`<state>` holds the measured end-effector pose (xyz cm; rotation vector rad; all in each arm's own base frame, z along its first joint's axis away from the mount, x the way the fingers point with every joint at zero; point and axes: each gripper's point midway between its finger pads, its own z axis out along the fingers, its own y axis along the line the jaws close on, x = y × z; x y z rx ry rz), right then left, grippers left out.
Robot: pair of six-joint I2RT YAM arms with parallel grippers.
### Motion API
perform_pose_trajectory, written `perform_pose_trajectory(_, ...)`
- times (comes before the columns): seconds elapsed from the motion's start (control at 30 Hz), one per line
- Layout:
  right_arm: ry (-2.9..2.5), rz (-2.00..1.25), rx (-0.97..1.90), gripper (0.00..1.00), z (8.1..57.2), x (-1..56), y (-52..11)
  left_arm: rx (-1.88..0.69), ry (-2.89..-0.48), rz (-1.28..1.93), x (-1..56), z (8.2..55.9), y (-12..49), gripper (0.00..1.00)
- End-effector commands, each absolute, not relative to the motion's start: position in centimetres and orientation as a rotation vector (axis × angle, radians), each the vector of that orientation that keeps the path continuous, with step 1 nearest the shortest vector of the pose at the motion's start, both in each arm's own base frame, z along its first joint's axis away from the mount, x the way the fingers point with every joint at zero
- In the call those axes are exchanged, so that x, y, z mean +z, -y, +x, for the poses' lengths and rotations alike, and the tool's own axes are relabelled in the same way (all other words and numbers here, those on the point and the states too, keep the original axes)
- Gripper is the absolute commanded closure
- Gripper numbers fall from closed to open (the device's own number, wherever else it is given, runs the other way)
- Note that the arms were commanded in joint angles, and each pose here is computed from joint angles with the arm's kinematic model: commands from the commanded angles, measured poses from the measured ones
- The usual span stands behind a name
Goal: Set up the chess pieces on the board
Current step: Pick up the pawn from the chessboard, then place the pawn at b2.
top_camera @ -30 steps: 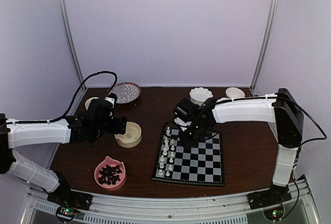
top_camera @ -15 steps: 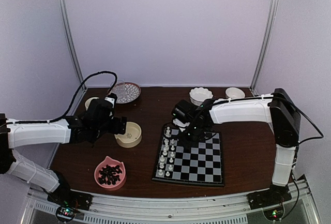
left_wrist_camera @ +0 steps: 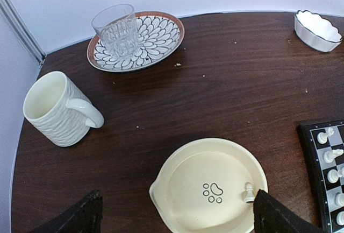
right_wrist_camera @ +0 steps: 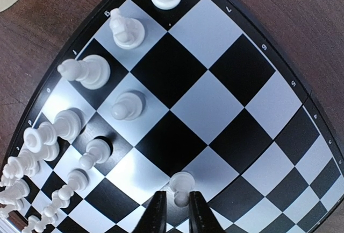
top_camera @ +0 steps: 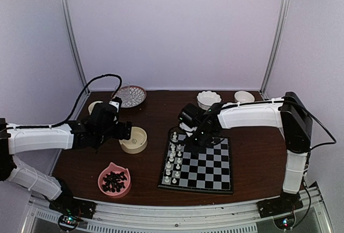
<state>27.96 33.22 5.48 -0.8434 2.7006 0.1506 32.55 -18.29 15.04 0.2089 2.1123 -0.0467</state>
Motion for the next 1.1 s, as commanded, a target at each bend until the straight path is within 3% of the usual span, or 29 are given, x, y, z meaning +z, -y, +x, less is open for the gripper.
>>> perform_pose_trajectory(0.0,-2.669,-0.824,0.143,0.84,28.9,5.9,-33.7,-0.084,-2.074,0.191,16.0,33.0,18.6,0.02)
perform_pose_trajectory(0.33,-2.623,-0.806,0.128,0.91,29.6,6.6,-33.5,-0.091,-2.077,0.195,16.0,32.9,18.7,0.02)
perform_pose_trajectory(1.07,-2.470,-0.765,0.265,0.90,32.4,8.4,-36.1,-0.121,-2.079,0.202,16.1,32.8,19.1,0.02)
